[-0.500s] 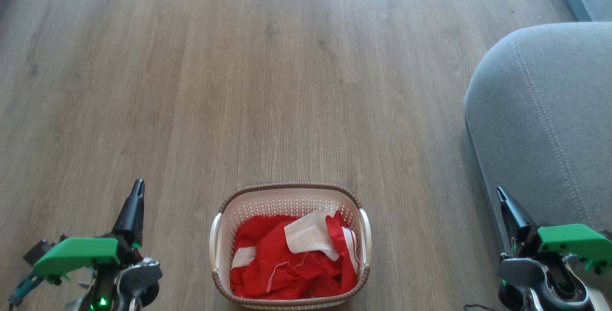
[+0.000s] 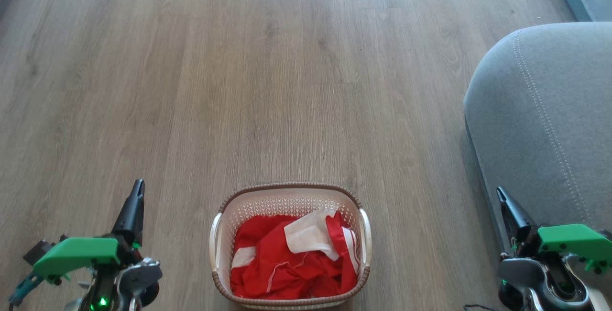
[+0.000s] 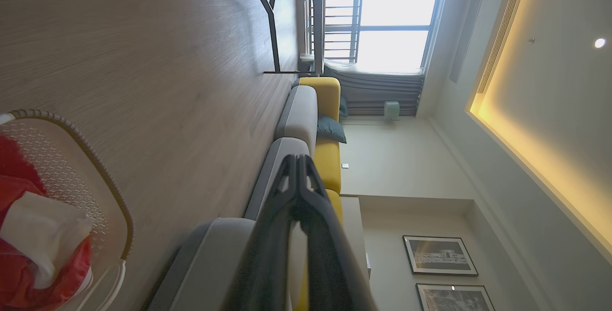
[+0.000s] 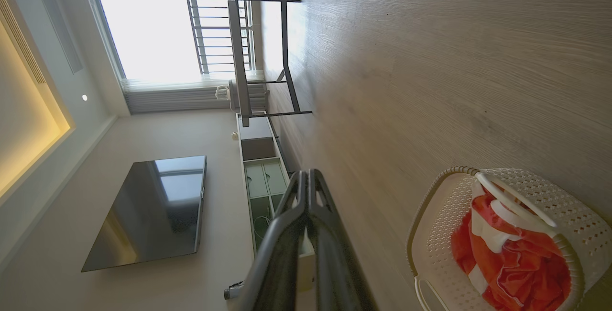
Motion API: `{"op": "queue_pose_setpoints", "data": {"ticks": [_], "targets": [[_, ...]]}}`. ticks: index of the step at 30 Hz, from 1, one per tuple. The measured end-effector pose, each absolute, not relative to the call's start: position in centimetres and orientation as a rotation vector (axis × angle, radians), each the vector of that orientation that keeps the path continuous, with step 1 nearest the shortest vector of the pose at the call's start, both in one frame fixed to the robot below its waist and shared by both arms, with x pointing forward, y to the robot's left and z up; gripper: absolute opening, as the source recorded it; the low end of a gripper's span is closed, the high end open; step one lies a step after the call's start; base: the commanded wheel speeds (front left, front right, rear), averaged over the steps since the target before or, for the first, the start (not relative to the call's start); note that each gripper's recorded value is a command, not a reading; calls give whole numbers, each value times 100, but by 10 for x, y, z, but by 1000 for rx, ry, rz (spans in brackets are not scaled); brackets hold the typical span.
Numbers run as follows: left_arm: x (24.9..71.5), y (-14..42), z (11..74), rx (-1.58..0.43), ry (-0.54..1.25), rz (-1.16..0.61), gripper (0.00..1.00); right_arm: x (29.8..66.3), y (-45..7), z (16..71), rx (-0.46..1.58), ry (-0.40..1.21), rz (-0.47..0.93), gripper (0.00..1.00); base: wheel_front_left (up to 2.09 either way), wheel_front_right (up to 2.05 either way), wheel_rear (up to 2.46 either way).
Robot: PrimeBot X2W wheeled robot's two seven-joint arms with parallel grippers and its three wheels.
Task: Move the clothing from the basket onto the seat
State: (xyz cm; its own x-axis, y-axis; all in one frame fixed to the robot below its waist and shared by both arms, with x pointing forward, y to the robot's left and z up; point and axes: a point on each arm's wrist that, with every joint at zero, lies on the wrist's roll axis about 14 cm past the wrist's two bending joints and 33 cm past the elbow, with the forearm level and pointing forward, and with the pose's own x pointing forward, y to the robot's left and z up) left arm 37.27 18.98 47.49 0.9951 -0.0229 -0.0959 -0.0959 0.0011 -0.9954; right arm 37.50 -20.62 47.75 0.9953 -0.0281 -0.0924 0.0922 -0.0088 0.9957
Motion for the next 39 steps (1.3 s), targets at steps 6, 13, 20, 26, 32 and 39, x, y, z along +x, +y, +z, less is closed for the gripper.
{"op": "queue_pose_setpoints", "data": {"ticks": [6, 13, 20, 26, 32, 39], "targets": [[373, 190, 475, -1569, 94, 57, 0, 375, -206, 477, 1577, 50, -95, 0, 0, 0, 0], [373, 190, 475, -1569, 93, 57, 0, 375, -206, 477, 1577, 50, -95, 0, 0, 0, 0], [373, 190, 475, -1569, 93, 57, 0, 375, -206, 477, 1577, 50, -95, 0, 0, 0, 0], [373, 190, 475, -1569, 93, 57, 0, 375, -206, 477, 1577, 50, -95, 0, 0, 0, 0], [373, 190, 475, -1569, 93, 57, 0, 375, -206, 477, 1577, 50, -95, 0, 0, 0, 0], [373, 190, 475, -1569, 93, 57, 0, 375, -206, 477, 1577, 50, -95, 0, 0, 0, 0]]}}
